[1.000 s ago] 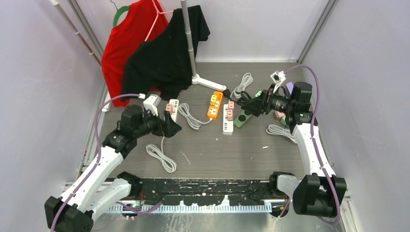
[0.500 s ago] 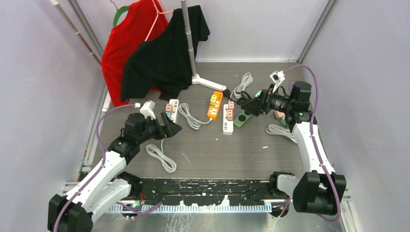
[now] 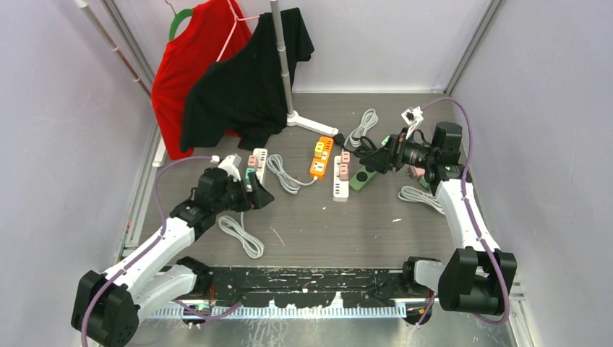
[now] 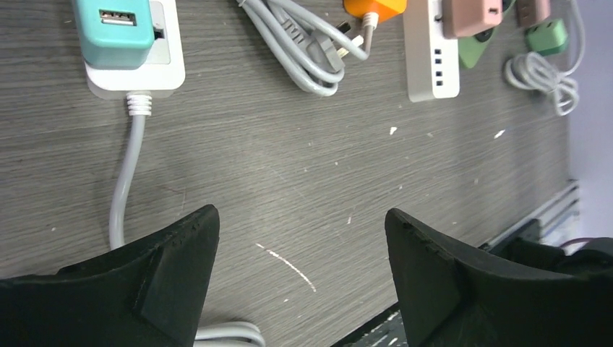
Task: Pull the plug off the socket
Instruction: Move the socket to the center of the board.
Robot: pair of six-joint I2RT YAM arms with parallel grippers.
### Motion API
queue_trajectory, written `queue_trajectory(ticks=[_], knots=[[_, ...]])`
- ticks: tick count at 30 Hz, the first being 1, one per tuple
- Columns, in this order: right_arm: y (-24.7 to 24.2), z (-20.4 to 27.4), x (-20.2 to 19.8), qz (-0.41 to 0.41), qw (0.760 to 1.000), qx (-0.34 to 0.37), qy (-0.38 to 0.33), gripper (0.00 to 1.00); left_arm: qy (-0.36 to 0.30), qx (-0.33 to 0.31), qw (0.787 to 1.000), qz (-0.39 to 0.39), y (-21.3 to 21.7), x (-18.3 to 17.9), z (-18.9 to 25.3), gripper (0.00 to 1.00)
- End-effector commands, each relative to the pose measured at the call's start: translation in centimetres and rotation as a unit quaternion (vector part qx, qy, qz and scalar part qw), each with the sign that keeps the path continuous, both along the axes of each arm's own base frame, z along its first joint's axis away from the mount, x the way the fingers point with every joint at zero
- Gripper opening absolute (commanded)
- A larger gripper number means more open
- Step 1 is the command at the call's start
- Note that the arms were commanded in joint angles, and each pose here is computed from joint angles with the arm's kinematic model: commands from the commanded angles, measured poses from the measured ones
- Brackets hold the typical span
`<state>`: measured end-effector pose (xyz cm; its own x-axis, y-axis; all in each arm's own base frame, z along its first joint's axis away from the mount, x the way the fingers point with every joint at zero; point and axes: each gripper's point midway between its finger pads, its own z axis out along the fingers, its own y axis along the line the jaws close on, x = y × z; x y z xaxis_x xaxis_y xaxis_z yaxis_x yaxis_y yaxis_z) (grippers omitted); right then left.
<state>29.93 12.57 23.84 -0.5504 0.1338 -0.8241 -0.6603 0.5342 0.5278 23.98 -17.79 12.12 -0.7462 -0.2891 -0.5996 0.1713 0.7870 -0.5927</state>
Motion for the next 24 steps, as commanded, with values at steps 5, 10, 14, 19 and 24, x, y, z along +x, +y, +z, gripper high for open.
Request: queue_trajectory(ticks=[5, 10, 14, 19, 24], knots=[[0.0, -0.1, 0.4, 0.012, 1.000, -0.006, -0.021, 0.93, -0.057, 0.100, 0.993, 0.009, 1.0, 0.3, 0.6, 0.84], [0.0, -0.1, 0.3, 0.012, 1.000, -0.010, -0.025, 0.93, -0.047, 0.140, 0.989, 0.023, 1.4, 1.0, -0.3, 0.75], [0.1, -0.2, 0.3, 0.013, 1.000, -0.008, -0.021, 0.93, -0.021, 0.192, 0.980, 0.039, 1.7, 2.0, -1.2, 0.76], [0.1, -0.1, 0.3, 0.014, 1.000, -0.009, -0.022, 0.93, -0.013, 0.265, 0.962, 0.069, 3.1, 3.9, -1.1, 0.78], [0.2, -0.1, 0.2, 0.016, 1.000, -0.009, -0.022, 0.93, -0.032, 0.317, 0.948, 0.015, 3.1, 5.8, -1.9, 0.83]])
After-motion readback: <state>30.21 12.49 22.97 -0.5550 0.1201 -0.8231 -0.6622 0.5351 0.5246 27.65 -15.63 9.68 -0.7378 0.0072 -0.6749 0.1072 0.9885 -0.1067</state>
